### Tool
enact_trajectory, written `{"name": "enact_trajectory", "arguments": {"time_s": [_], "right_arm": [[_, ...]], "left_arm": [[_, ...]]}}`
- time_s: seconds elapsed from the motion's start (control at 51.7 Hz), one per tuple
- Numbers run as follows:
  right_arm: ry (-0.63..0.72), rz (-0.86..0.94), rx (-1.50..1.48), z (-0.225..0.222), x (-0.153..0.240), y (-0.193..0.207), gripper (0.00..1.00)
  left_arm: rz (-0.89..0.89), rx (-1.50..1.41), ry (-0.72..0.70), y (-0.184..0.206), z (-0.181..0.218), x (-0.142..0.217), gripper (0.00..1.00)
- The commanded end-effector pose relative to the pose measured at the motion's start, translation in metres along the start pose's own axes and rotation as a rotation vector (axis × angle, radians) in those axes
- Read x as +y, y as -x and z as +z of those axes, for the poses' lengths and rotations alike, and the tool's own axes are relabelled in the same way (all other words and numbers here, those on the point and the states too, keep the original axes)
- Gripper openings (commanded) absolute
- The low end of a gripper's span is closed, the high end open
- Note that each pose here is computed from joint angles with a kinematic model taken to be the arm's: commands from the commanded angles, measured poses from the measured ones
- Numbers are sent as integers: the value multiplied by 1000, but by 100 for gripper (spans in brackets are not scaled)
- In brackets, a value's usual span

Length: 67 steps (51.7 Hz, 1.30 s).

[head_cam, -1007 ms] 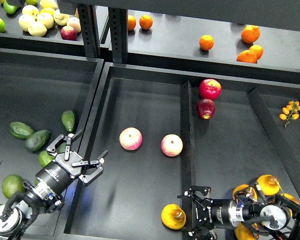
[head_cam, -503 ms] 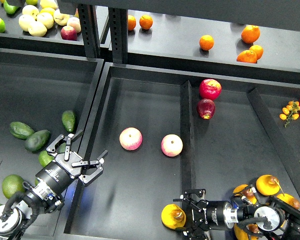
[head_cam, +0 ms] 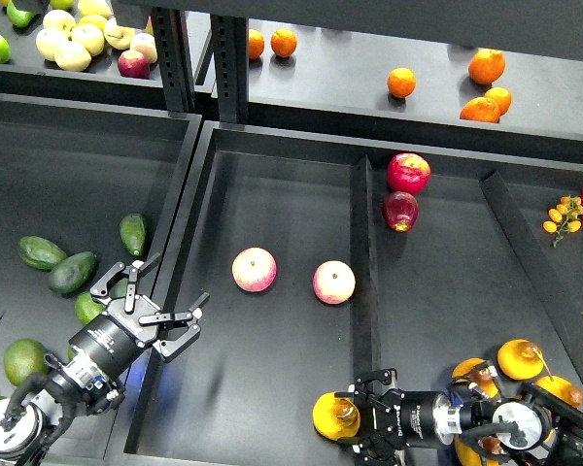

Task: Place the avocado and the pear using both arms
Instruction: 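Close the right gripper around the yellow pear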

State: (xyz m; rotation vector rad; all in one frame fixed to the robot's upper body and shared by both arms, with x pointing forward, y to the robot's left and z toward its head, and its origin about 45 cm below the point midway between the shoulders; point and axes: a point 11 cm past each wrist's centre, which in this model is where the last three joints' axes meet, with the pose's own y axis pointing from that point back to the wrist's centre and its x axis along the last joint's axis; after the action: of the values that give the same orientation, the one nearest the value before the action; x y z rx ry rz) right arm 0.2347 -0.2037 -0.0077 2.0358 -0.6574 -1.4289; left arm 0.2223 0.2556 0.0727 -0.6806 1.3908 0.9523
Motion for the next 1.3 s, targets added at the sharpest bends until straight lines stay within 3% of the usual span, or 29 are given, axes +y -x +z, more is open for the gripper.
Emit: {"name": "enact_trajectory", "arguments": {"time_s": [0.0, 0.523, 1.045, 1.278], "right_arm": [[-4, -2, -8, 1, 0, 0, 35], [-25, -27, -68, 11, -1, 0, 16], [-266, -128, -129, -54, 22, 18, 15], [-388, -81, -153, -77, 62, -5, 15]], "left_arm": [[0, 0, -1, 0, 0, 0, 99], [1, 0, 2, 0, 1, 0, 99], [7, 3, -1, -2, -1, 1, 99], [9, 4, -6, -3, -2, 0, 99]]}}
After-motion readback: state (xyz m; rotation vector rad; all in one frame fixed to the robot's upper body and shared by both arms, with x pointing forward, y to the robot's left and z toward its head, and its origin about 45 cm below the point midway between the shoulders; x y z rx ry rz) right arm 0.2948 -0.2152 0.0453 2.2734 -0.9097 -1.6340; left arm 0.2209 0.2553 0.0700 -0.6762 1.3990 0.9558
